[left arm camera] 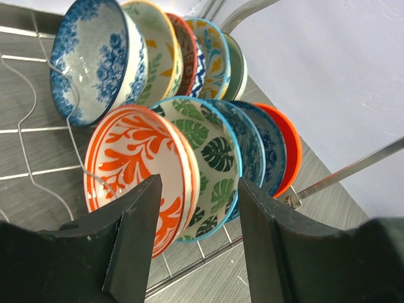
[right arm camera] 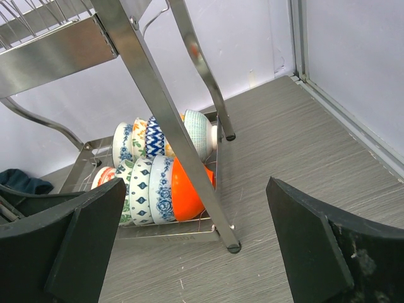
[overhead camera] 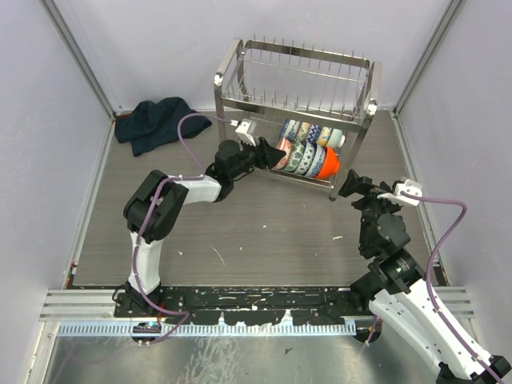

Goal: Unload the bowls from the dish rack
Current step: Pick up the bowl from the dish rack.

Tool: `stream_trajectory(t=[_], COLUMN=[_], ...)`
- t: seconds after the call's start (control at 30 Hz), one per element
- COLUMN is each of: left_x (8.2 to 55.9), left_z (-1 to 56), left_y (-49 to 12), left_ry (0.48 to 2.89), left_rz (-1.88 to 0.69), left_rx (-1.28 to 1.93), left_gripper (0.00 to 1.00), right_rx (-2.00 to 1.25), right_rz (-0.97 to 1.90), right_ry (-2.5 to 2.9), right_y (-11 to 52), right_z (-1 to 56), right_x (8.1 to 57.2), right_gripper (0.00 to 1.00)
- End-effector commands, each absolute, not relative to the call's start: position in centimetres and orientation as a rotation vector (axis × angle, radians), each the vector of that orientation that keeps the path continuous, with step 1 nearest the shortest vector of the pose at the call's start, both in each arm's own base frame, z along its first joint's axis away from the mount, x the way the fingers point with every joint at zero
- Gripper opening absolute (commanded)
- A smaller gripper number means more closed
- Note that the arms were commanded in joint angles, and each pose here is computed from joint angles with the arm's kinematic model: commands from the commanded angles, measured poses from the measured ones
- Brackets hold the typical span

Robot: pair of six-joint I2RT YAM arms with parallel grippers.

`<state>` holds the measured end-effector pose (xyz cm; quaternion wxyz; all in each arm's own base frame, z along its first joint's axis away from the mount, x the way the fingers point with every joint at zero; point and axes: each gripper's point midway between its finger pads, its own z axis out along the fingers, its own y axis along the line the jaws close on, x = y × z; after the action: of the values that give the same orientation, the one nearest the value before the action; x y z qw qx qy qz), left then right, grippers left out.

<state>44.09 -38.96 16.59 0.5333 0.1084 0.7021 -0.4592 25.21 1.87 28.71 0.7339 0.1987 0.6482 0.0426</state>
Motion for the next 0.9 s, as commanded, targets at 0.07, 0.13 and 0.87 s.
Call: stream_trajectory(t=[0.07, 0.13, 0.87], left_x=[45.3, 45.3, 45.1], left_z=[13.6, 13.4, 12.2], left_y=[-36.8, -36.8, -37.2], left_ry=[1.703, 1.706, 1.691], left_rz=[-1.082, -1.09, -1.139], left_rx=[0.103, 0.097, 0.079], left_gripper=[0.58, 0.58, 0.47], right_rx=[0.446, 0.447, 0.448], right_rz=[0.13, 0.13, 0.135], right_ry=[1.399, 1.397, 1.393], right_y=[2.1, 2.0, 2.0], right_z=[29.3, 29.4, 29.4], right_x=[25.1, 25.0, 25.0], right_gripper=[1.0, 1.0, 1.0])
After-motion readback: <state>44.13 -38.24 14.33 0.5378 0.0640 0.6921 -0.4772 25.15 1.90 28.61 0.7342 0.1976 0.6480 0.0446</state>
